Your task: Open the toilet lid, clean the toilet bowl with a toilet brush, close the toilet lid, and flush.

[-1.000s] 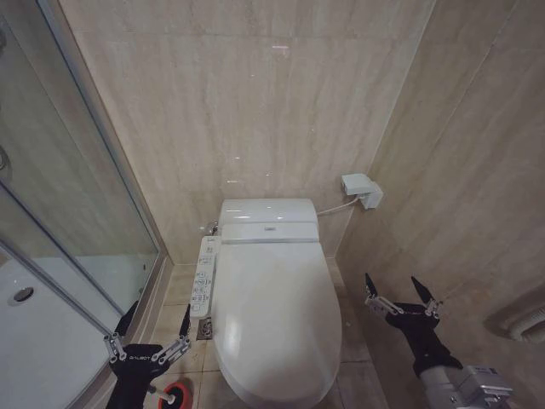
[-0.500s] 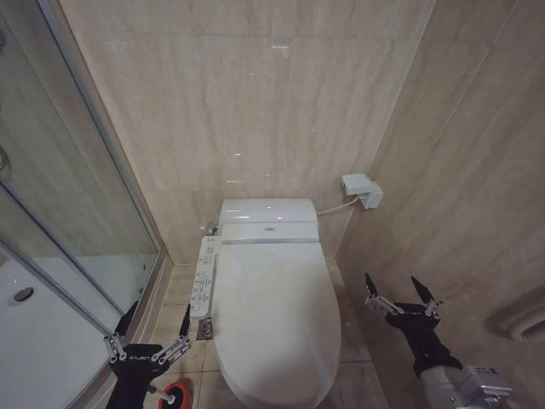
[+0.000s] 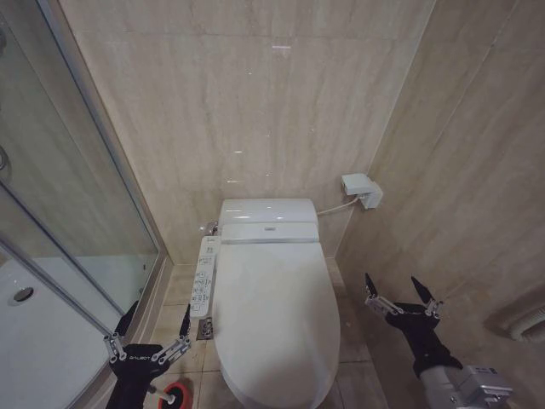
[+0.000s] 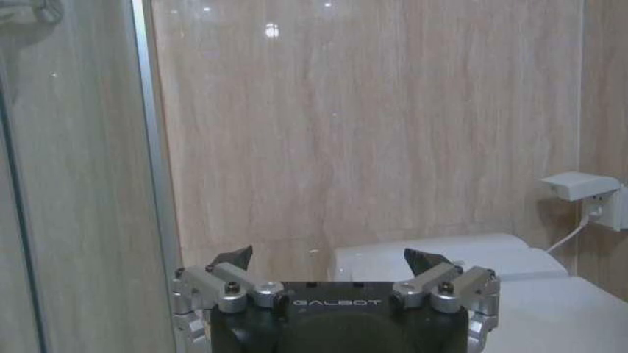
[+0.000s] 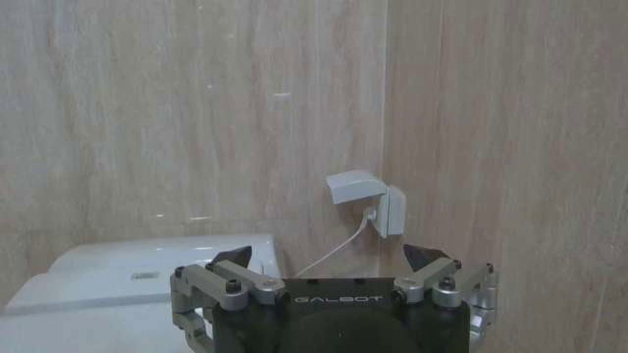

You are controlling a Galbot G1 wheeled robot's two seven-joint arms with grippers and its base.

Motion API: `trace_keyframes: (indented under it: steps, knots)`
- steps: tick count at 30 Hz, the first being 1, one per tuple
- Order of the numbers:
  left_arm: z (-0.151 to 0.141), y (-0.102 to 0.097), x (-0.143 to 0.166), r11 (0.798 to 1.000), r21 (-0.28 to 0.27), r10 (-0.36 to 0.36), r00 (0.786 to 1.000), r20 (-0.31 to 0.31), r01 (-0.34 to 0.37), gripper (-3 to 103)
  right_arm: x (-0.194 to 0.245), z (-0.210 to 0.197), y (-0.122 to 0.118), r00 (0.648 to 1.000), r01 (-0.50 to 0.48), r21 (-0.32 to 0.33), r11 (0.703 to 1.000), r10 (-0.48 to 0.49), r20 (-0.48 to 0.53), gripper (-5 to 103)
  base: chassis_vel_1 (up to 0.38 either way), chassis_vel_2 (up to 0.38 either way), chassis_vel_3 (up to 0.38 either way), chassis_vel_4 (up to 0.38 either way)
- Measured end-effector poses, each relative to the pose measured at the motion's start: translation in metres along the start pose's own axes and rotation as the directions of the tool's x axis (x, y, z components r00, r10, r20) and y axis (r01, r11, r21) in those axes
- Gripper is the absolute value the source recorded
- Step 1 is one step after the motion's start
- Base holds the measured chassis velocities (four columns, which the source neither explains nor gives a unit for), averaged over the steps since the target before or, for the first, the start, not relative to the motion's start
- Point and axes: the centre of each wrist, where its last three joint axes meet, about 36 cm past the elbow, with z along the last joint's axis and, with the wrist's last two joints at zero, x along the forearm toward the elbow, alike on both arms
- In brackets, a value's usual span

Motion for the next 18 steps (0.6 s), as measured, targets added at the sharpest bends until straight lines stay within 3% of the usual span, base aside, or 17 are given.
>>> trace_keyframes:
  steps: [18]
  knots:
    - [0.0, 0.0, 0.0, 1.0, 0.0, 0.0, 1.0, 0.0, 0.0, 100, 0.0, 0.0, 0.0, 1.0, 0.0, 0.0, 1.0, 0.0, 0.0, 100, 0.0, 0.0, 0.0, 0.0]
